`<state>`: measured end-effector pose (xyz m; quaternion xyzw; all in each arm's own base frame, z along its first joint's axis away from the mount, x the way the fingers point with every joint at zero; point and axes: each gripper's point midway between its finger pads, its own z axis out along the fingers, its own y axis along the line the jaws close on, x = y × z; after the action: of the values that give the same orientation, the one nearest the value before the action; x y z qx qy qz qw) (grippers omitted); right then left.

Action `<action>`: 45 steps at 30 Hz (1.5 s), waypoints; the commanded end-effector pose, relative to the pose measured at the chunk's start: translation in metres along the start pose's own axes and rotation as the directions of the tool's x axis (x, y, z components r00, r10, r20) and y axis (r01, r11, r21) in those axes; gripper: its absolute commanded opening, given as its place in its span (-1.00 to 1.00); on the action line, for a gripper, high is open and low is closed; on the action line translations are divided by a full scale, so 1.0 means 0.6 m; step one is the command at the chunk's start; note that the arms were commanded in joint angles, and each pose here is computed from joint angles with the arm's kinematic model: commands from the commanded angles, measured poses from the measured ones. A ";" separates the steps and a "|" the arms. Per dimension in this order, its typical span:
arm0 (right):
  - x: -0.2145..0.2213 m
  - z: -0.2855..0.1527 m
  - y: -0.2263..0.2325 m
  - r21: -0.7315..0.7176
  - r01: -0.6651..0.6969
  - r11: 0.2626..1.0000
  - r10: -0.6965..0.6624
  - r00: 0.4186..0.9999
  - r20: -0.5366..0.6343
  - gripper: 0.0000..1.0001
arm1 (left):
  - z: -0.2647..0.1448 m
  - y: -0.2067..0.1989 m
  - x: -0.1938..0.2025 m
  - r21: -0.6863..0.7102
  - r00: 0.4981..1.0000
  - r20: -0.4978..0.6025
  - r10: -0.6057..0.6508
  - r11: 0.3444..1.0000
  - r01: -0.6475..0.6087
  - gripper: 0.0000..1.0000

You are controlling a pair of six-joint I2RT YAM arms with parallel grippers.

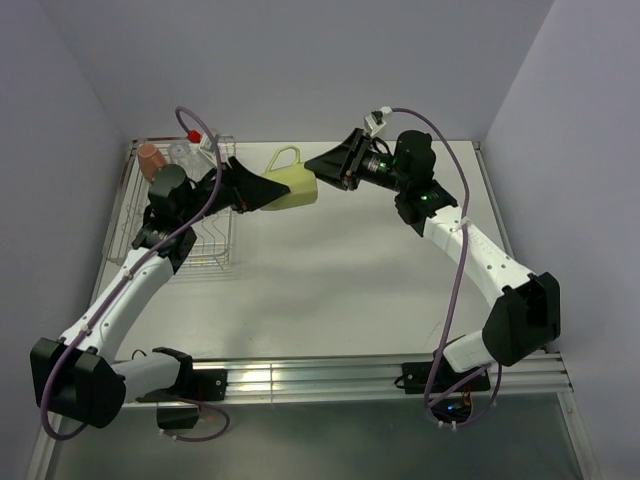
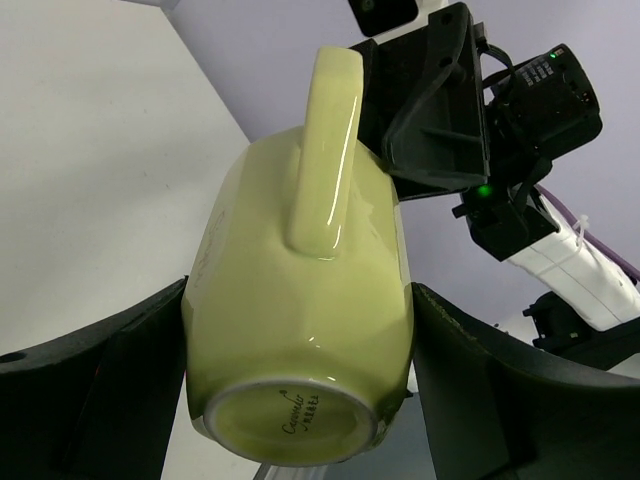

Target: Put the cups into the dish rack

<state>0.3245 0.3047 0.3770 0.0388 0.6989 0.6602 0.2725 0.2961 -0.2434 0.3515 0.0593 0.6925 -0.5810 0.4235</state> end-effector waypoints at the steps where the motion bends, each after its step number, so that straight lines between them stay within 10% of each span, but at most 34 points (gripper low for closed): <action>1: -0.034 -0.025 0.021 0.035 0.087 0.996 -0.091 0.989 0.120 -0.19 | -0.026 -0.088 -0.062 0.073 0.983 0.113 0.147 0.985 -0.156 -1.00; 14: -0.086 -0.121 -0.072 0.319 0.072 0.945 -0.177 0.934 0.311 -0.11 | -0.096 0.002 -0.197 -0.300 0.955 0.200 0.219 0.942 -0.153 -1.00; 22: -0.093 -0.167 -0.117 0.497 0.119 0.859 -0.306 0.898 0.315 -0.10 | -0.177 0.209 -0.292 -0.789 0.939 0.208 0.273 0.615 -0.004 -1.00; 31: -0.084 -0.184 -0.148 0.569 0.147 0.809 -0.351 0.898 0.266 -0.09 | -0.201 0.346 -0.354 -0.953 0.956 0.102 0.276 0.301 0.014 -1.00; 45: -0.068 -0.177 -0.178 0.578 0.155 0.801 -0.333 0.918 0.216 -0.10 | -0.211 0.462 -0.335 -0.993 0.985 -0.038 0.167 0.106 -0.056 -1.00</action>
<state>0.3439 0.1799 0.2827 0.1372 0.8122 0.3745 0.4258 0.5101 0.0260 0.2389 -0.2137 0.8969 0.0369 0.3854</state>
